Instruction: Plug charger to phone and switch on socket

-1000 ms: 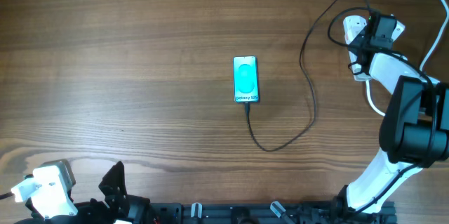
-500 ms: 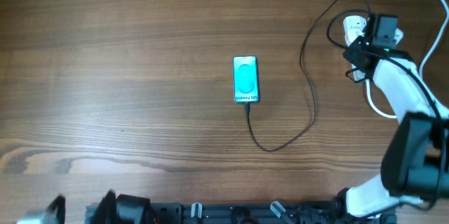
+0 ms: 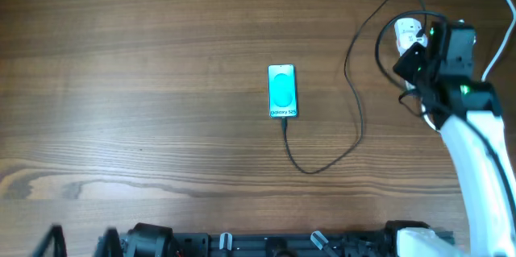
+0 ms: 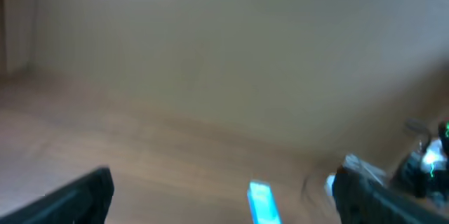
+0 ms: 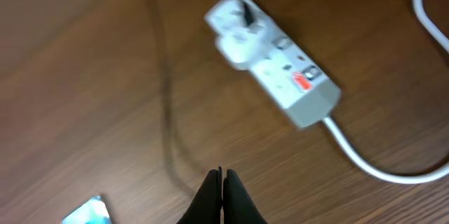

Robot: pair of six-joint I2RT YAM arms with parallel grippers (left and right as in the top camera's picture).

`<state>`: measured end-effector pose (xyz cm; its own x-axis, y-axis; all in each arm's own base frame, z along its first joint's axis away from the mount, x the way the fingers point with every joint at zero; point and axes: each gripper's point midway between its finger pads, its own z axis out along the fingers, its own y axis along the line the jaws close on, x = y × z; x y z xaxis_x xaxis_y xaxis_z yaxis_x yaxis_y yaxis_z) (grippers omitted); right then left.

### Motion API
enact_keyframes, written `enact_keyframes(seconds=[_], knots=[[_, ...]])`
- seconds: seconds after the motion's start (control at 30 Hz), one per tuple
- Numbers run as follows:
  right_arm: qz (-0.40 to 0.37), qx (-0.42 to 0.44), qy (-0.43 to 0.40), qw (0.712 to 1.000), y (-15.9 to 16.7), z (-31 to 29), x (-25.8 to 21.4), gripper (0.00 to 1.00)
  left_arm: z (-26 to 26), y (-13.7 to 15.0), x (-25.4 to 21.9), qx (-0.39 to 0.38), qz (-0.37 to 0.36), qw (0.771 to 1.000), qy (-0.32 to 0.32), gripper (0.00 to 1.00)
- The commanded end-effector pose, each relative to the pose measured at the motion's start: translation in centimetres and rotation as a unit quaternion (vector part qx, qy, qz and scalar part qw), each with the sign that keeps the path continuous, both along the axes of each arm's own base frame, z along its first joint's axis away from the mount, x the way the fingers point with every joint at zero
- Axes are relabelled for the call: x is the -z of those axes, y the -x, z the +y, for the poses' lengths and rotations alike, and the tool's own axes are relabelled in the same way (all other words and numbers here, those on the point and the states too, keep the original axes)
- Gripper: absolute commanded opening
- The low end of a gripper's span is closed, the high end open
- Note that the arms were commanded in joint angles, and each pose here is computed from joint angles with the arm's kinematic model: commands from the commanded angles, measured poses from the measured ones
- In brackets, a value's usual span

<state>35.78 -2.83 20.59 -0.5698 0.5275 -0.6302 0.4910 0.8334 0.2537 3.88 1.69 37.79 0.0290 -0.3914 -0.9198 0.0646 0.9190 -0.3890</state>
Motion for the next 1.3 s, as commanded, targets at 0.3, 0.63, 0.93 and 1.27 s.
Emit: enact_keyframes(seconds=[0.3,0.63,0.93,1.27], knots=[[-0.090,-0.106,-0.049,0.989,7.1,8.0,-7.3,0.04,-1.3,-15.9,6.8,-0.050,-0.058,0.997,0.028,1.00],[-0.115,-0.154,-0.071,0.979,8.8,10.9,-8.8,0.05,-3.8,-21.3,16.3,-0.005,0.023,1.000,0.006,1.00],[-0.134,-0.173,-0.080,0.973,8.8,12.1,-9.7,0.04,-4.9,-24.5,20.6,0.007,0.105,0.994,-0.005,1.00],[-0.148,-0.183,-0.068,0.970,9.9,11.6,-10.6,0.04,-7.7,-24.3,14.2,0.090,-0.023,0.996,0.012,1.00]])
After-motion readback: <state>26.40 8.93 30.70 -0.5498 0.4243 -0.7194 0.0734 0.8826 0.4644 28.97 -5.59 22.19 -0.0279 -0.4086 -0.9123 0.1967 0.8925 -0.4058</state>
